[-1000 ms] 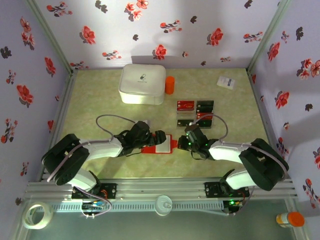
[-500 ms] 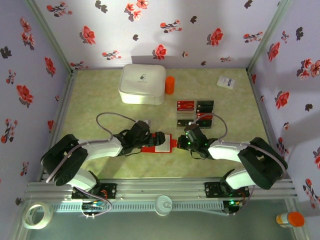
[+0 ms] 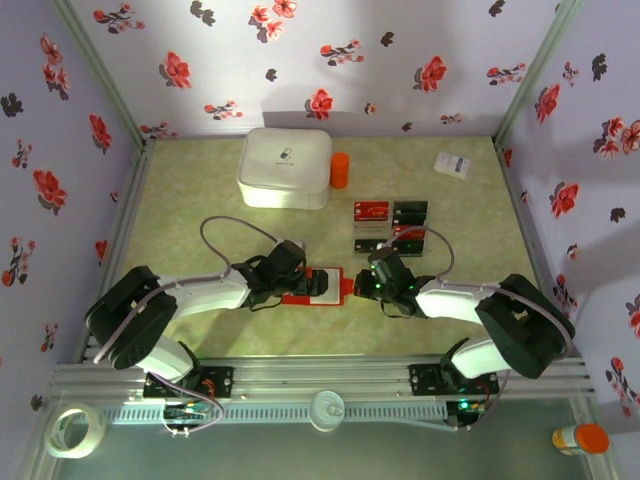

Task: Put the credit cards into the card holder

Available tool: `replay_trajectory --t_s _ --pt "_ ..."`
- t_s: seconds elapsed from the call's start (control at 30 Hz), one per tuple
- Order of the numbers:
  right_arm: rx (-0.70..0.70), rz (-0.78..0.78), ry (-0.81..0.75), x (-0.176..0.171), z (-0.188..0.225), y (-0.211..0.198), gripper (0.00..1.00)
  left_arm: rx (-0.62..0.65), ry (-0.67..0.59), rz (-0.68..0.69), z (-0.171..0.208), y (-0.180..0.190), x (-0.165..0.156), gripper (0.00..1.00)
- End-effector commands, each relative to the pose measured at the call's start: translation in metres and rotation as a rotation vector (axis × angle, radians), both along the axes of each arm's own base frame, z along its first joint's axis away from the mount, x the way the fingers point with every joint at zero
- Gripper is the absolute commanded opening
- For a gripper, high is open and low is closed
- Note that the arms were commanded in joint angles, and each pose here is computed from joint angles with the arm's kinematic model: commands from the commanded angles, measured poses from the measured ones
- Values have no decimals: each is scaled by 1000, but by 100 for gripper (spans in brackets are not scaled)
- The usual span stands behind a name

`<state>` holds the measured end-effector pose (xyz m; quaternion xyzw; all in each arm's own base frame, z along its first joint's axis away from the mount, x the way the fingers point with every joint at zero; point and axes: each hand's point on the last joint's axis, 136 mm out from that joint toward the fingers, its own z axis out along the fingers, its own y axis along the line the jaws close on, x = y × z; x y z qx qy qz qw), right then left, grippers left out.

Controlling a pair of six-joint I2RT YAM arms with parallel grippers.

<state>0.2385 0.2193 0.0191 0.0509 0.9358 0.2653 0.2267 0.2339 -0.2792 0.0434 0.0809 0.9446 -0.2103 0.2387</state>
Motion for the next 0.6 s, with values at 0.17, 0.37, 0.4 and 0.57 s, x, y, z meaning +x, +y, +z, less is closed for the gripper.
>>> replay_trajectory --t_s 0.17,0.37,0.4,0.57 --pt "-12 20 37 -4 0 2 0 180 -62 -54 -3 7 3 100" --pt "28 32 21 1 16 11 0 234 -75 -75 -9 7 2 100" --pt "34 35 17 2 19 12 0 236 -78 -73 -9 7 2 100" --pt "60 52 4 6 33 21 0 230 -82 -60 -12 8 1 100"
